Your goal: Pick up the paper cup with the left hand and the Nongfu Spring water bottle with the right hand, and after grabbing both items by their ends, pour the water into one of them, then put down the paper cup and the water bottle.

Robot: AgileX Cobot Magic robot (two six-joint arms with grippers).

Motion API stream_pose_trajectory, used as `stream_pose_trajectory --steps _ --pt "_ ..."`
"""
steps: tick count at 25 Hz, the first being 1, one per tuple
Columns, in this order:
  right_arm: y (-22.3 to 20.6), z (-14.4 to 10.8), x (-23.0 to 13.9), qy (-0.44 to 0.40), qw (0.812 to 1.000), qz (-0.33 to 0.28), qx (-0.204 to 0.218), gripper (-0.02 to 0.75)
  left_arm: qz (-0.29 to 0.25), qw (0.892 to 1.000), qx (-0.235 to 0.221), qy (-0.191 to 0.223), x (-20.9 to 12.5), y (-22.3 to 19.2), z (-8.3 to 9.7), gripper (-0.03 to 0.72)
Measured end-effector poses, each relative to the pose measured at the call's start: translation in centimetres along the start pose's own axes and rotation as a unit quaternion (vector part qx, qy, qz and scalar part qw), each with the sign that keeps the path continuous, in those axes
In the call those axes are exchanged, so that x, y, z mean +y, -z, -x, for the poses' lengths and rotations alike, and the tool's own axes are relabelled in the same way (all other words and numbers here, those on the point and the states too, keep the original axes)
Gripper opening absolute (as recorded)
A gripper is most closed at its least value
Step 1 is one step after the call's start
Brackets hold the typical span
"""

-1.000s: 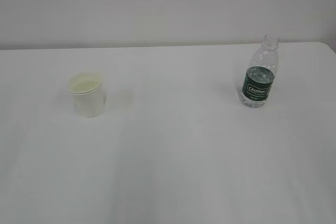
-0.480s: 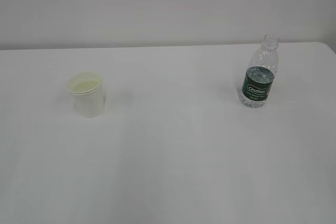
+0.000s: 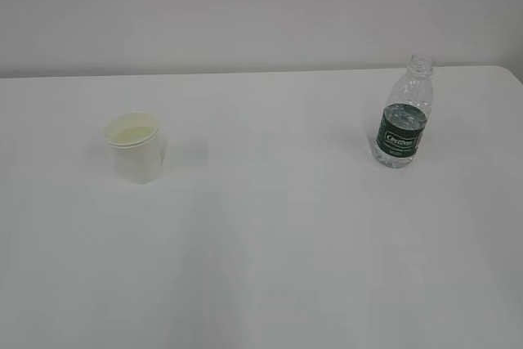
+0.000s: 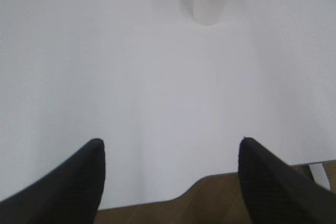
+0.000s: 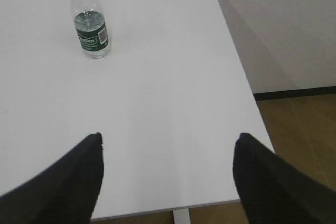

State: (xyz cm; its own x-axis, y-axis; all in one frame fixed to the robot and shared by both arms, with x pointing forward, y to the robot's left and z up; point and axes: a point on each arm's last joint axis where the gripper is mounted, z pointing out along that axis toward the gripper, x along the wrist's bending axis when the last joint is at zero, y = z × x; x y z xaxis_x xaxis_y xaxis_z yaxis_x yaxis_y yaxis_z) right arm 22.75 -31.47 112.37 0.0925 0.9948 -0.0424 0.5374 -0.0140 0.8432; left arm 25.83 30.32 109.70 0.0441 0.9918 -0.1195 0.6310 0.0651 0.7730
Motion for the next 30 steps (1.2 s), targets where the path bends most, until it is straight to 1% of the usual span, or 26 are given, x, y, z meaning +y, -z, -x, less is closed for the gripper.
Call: stream_pose_trajectory --steps 5,8,14,20,27,30 --pt "1.0 0.5 -0.8 0.0 0.999 0.03 -0.016 0.586 0.001 1.0 0.01 -0.005 0.0 0.0 -0.2 0.567" --pt "1.7 0.7 -1.3 -0.002 0.999 0.048 -0.016 0.586 0.004 1.0 0.01 -0.02 -0.1 0.1 -0.2 0.567" --pt "2.9 0.8 -2.5 -0.011 0.997 0.081 -0.006 0.586 0.013 1.0 0.008 -0.025 -1.6 0.2 -0.5 0.546" --pt "3.8 0.9 -3.2 -0.017 0.994 0.107 0.003 0.586 0.047 0.999 0.0 -0.021 -3.2 1.3 -0.9 0.534" --pt "2.4 0.4 -4.0 -0.016 0.996 0.083 0.015 0.586 0.053 0.998 -0.002 -0.021 -3.6 1.5 -1.0 0.52" --pt "1.4 0.3 -4.6 -0.014 0.998 0.065 0.016 0.586 0.041 0.999 -0.001 -0.021 -3.9 0.9 -1.0 0.506"
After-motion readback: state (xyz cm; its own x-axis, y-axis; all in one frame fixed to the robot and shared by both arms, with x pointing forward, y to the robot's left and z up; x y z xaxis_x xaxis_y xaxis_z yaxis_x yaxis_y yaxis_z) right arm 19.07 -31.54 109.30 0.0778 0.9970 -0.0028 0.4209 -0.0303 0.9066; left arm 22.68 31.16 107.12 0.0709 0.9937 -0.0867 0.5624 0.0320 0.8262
